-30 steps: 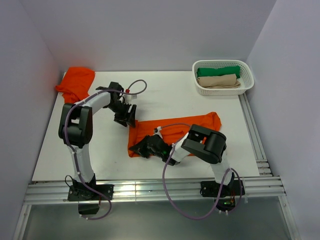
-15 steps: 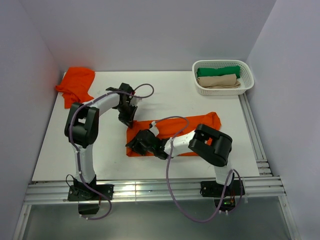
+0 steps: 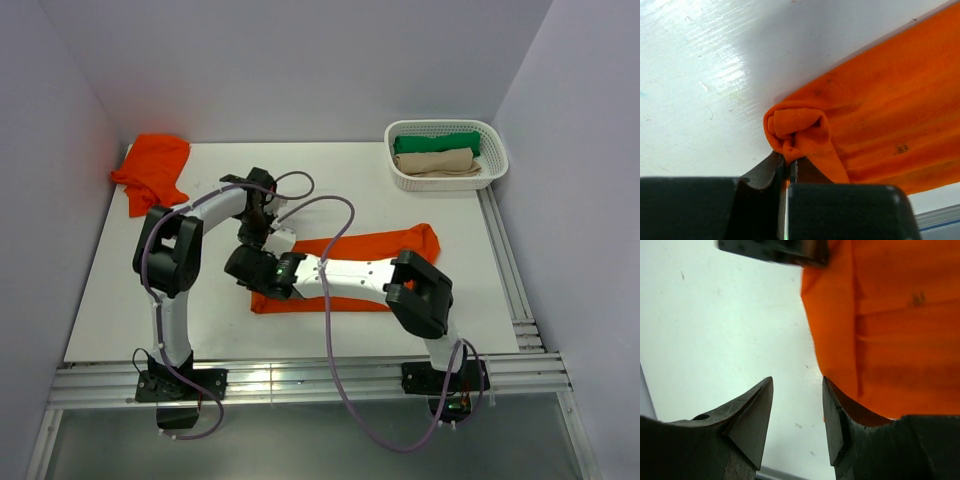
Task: Roll the t-shirts
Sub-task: Roll the tshirt
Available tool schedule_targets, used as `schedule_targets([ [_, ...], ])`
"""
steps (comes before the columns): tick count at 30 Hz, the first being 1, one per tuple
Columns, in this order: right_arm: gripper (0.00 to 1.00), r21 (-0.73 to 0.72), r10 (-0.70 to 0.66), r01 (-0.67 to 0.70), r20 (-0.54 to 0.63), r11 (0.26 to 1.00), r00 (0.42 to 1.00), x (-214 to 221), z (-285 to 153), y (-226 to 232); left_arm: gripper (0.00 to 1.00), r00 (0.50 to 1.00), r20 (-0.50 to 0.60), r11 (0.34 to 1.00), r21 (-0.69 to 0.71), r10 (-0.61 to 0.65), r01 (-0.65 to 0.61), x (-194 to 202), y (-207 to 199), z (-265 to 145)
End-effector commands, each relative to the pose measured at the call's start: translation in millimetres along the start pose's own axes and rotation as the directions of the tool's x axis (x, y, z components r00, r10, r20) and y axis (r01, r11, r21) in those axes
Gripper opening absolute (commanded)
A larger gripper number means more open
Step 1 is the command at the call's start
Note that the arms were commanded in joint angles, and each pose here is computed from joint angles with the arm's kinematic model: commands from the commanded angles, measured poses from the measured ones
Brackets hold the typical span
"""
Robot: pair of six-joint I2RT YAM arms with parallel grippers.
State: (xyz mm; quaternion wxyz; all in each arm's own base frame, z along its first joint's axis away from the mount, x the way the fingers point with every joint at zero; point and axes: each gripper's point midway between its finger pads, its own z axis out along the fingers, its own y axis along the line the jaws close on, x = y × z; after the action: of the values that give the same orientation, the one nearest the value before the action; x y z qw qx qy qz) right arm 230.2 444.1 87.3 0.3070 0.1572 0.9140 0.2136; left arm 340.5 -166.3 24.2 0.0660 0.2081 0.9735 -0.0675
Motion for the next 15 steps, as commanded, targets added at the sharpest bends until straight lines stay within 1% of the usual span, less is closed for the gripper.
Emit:
schedule_targets([
  [1, 0.51, 0.166, -0.156, 0.137, 0.102, 0.976, 0.983, -16.6, 8.5, -25.8, 0.04, 1.000, 0.020, 0.999, -0.038, 0.009, -0.008, -6.1, -1.7, -15.2],
  [5, 0.51, 0.187, -0.202, 0.179, 0.108, 0.966, 0.973, -15.1, 25.7, -13.1, 0.04, 1.000, 0.016, 0.999, -0.039, 0.007, -0.006, -7.6, -3.5, -15.8],
  [11, 0.50, 0.250, -0.273, 0.231, 0.146, 0.940, 0.951, -19.4, 44.3, -14.2, 0.06, 1.000, 0.016, 0.999, -0.045, 0.014, -0.014, -8.5, -6.1, -18.9],
  [15, 0.50, 0.278, -0.302, 0.258, 0.128, 0.925, 0.945, -13.4, 52.3, -18.4, 0.06, 1.000, 0.011, 0.999, -0.047, 0.017, -0.017, -7.4, -6.8, -19.4],
])
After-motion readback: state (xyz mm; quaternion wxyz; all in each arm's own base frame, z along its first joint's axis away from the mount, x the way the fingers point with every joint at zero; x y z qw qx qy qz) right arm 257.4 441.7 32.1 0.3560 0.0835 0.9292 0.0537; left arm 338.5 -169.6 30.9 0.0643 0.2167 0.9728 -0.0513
